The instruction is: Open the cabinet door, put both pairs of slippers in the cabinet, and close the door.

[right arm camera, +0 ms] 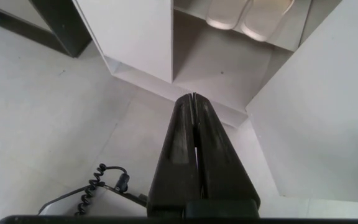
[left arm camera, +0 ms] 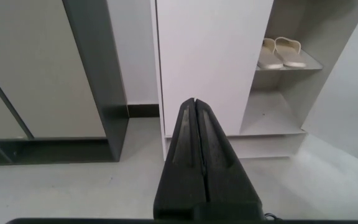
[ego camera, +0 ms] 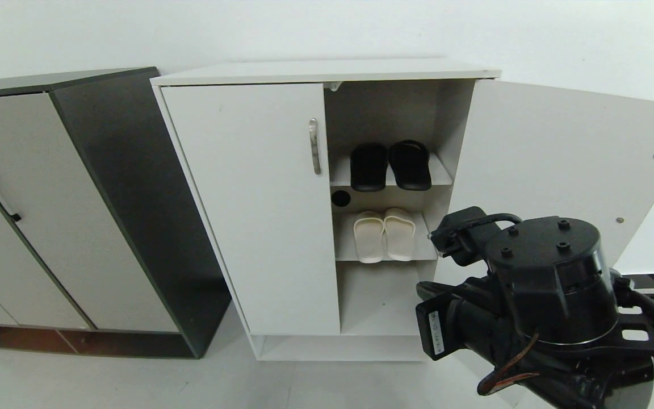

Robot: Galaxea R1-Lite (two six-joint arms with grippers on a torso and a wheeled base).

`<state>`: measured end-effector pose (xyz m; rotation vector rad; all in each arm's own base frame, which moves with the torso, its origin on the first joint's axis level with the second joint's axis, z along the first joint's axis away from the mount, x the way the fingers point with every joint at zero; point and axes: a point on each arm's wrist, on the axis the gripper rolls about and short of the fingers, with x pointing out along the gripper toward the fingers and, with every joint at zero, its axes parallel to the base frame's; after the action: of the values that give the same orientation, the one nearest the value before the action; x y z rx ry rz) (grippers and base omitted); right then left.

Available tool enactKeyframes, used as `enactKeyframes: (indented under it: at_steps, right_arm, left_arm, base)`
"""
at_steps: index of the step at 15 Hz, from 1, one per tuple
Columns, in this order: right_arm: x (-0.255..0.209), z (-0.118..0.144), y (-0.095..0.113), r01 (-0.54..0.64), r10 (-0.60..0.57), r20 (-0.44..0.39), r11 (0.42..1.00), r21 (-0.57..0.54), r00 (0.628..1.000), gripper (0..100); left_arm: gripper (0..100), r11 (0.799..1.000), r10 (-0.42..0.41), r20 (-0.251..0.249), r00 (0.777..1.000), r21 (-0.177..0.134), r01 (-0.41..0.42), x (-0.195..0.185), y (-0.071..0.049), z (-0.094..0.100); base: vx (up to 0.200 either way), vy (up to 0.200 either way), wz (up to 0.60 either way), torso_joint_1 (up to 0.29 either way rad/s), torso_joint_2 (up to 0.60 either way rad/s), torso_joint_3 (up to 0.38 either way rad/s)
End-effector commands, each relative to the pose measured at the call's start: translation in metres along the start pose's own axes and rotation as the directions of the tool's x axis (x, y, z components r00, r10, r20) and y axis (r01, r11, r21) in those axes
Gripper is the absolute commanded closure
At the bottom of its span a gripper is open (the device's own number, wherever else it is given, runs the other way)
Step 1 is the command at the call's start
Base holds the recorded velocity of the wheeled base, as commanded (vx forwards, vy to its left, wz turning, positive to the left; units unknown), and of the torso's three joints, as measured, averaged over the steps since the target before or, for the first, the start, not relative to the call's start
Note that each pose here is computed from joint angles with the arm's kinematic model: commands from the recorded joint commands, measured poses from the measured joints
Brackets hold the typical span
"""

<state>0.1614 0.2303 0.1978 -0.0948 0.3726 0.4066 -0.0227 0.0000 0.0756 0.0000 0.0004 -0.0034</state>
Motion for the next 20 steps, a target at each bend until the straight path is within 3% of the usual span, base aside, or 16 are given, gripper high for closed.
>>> enactKeyframes:
  at_steps: [1,7,20]
  right_arm:
    - [0.0008,-0.0016,0.0003,0.000,0.000,-0.006,1.000,-0.003,1.000,100]
    - [0.0008,-0.0021,0.0002,0.000,-0.001,-0.007,1.000,-0.006,1.000,100]
    - [0.0018,-0.0019,-0.0016,0.005,-0.005,-0.009,1.000,-0.004,1.000,100]
  left_arm:
    - [100,1.000,0.000,-0.001,1.000,0.000,0.000,0.0001,0.0000,0.0001]
    - [100,1.000,0.002,0.000,1.000,0.000,-0.002,0.0000,0.0000,0.0000]
    - [100,1.000,0.000,-0.001,1.000,0.000,0.000,0.0001,0.0000,0.0001]
  base:
    - [0.000,0.000,0.00,0.000,0.00,0.000]
    - [0.000,0.000,0.00,0.012,-0.12,-0.168]
    - [0.000,0.000,0.00,0.117,-0.48,-0.343]
